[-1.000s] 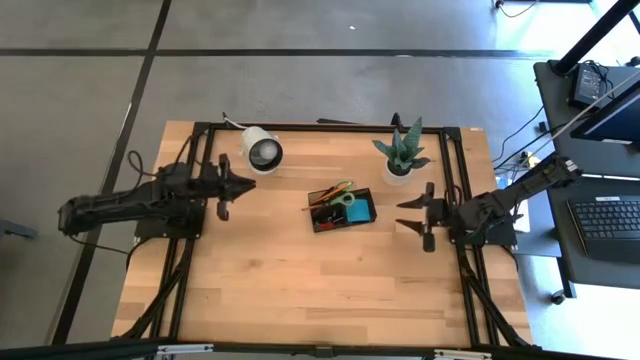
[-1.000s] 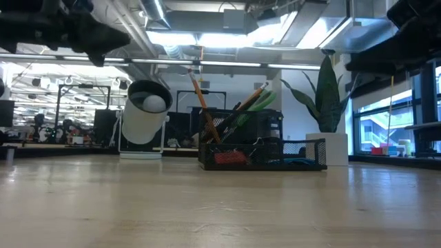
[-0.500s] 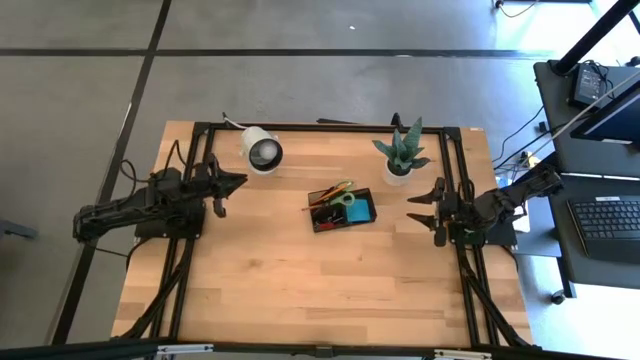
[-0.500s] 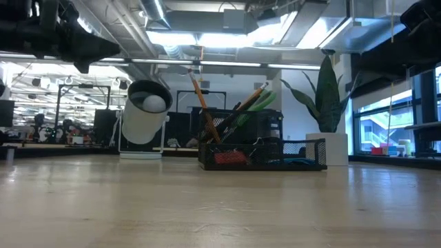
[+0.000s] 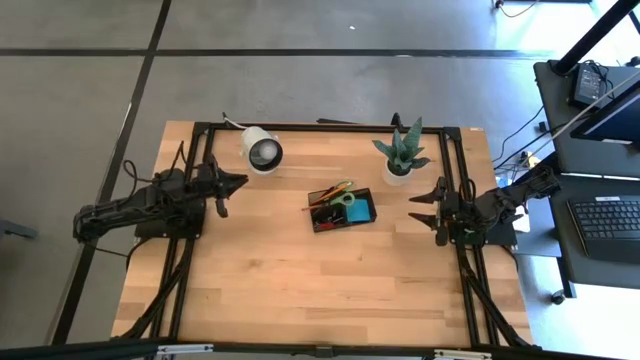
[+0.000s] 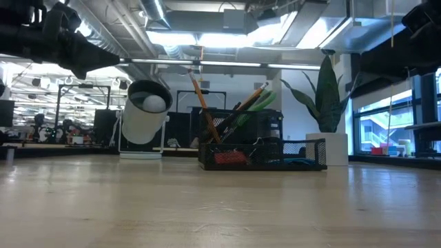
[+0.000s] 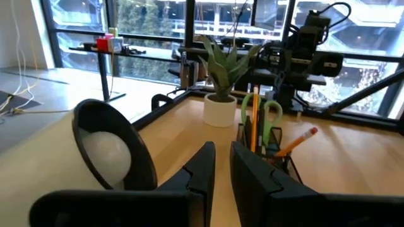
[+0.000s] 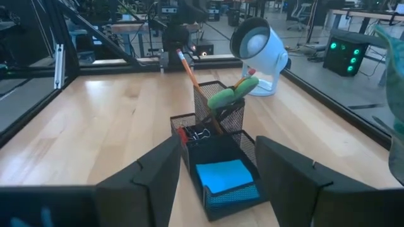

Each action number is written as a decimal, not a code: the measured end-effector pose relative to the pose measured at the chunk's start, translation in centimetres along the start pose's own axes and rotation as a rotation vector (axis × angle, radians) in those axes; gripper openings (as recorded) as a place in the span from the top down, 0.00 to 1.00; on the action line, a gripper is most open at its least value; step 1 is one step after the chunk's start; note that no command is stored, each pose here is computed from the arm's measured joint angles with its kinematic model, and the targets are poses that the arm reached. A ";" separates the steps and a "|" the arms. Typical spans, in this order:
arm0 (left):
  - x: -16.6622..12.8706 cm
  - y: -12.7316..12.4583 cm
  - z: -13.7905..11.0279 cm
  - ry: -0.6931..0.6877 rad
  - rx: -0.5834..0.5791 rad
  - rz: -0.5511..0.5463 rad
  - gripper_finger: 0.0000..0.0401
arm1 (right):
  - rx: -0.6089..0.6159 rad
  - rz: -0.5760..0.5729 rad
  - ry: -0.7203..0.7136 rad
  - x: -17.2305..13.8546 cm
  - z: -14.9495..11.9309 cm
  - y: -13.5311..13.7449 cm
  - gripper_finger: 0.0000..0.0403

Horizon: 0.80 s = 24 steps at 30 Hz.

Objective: Pick and place office supplies into organizer
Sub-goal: Return to Home Position

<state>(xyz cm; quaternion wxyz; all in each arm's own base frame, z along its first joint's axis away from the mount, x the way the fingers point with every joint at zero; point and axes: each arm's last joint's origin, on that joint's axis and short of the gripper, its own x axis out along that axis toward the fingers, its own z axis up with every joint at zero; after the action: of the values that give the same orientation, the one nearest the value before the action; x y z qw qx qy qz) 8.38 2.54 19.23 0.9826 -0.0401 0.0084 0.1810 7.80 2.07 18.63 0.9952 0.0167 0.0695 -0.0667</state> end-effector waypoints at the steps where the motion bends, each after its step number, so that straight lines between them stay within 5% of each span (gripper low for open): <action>1: 0.0 0.0 0.0 0.002 -0.001 -0.001 0.89 | -0.008 0.000 0.001 0.0 0.0 0.0 0.49; 13: 1.0 0.1 -2.2 -0.050 -0.019 0.003 0.89 | -0.017 0.000 0.002 0.0 0.0 0.0 0.49; 24: 1.0 0.4 -2.2 -0.054 0.102 0.068 0.89 | -0.102 -0.029 -0.002 0.0 0.0 -0.1 0.49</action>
<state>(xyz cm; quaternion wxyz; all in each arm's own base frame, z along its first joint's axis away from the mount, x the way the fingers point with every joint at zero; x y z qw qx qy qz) 9.17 3.13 17.00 0.9765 0.0152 -0.0074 0.2147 7.81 1.97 18.60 0.9938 -0.0350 0.0720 -0.0777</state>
